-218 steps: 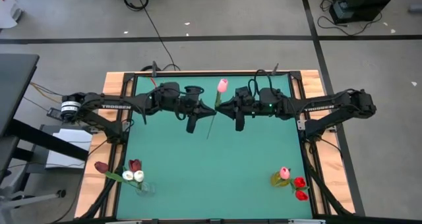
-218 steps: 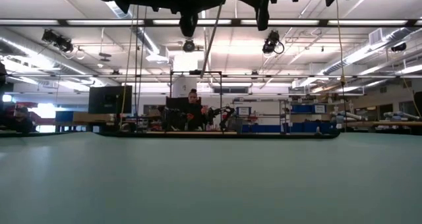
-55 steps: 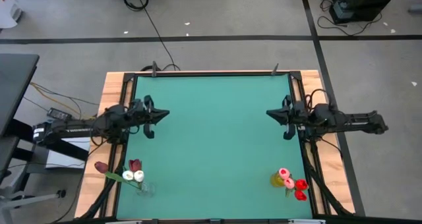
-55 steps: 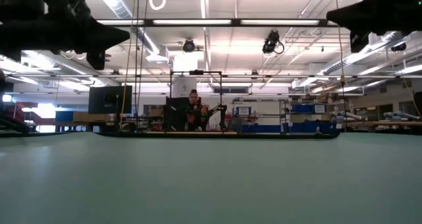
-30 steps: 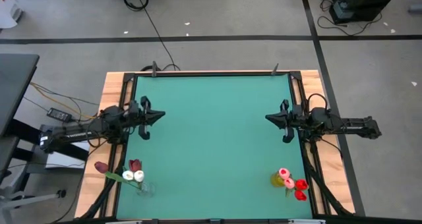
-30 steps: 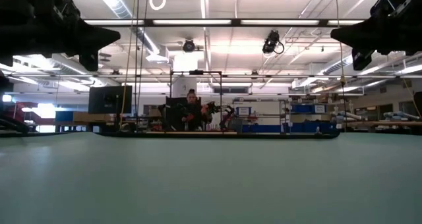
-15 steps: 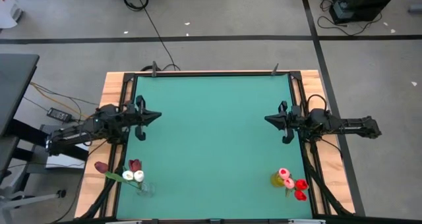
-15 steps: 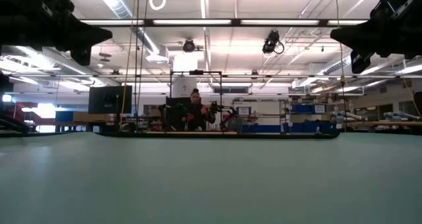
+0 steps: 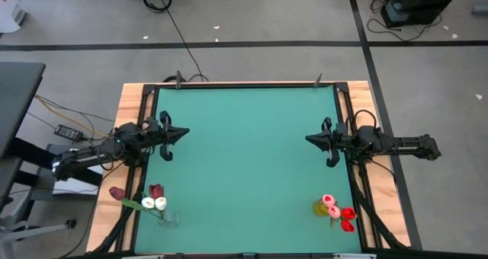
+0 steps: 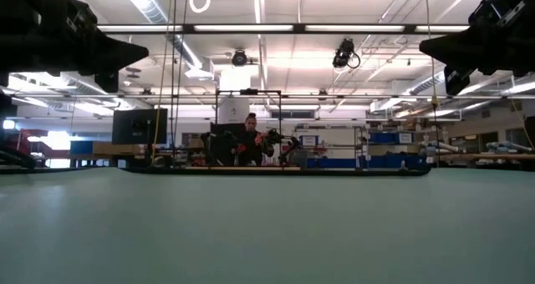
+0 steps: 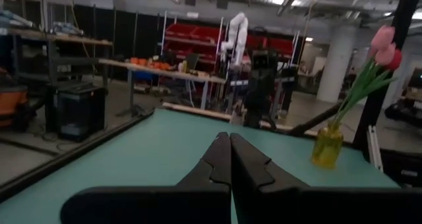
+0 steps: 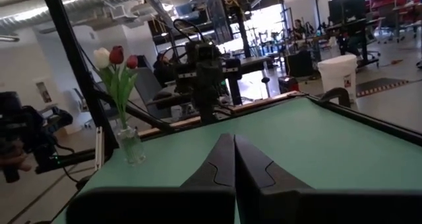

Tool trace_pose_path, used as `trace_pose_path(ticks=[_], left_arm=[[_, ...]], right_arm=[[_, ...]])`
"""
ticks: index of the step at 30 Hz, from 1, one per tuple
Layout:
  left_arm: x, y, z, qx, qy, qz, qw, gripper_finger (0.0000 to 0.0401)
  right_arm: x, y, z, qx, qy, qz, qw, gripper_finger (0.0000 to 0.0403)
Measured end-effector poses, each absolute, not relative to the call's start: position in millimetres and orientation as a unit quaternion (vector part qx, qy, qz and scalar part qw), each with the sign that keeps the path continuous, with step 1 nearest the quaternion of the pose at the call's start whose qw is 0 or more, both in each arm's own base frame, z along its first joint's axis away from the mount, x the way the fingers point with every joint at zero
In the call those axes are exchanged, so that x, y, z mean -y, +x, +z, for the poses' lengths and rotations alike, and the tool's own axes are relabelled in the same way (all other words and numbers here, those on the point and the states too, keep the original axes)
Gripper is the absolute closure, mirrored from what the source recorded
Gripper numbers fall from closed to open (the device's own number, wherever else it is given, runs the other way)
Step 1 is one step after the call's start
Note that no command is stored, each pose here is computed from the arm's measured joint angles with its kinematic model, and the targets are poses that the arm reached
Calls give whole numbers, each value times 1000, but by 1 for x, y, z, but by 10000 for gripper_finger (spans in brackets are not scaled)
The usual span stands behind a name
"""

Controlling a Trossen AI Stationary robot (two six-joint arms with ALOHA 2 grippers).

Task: Sort flowers into vase by color
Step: Return to Home Position

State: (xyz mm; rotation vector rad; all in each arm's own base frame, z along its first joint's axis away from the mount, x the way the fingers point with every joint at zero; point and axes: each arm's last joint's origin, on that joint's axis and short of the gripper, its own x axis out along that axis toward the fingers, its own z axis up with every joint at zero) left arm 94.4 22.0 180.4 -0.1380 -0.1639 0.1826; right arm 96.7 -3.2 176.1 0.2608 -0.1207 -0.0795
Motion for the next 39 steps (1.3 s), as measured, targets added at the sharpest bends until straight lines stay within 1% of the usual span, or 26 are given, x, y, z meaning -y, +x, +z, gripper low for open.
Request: trace_pose_path(ticks=[6, 9, 13, 17, 21, 24, 39], left_arm=[[-22, 94, 180, 79, -52, 91, 991, 401], [-22, 94, 180, 77, -45, 96, 991, 401], [-22, 95, 178, 68, -45, 97, 992, 401], [-22, 95, 177, 65, -52, 97, 992, 395], [-22, 95, 177, 65, -49, 97, 992, 381], [-22, 95, 177, 65, -49, 97, 992, 377], [-22, 95, 177, 65, -49, 97, 992, 374]], right_arm=[[3, 97, 175, 52, 115, -41, 991, 403], [3, 97, 171, 33, 109, -36, 993, 403], [2, 97, 170, 28, 117, -27, 992, 402], [2, 98, 170, 26, 145, -27, 989, 383], [2, 98, 171, 31, 147, -27, 988, 358], [2, 98, 171, 32, 147, -27, 988, 350], [2, 98, 171, 33, 147, -27, 988, 349]])
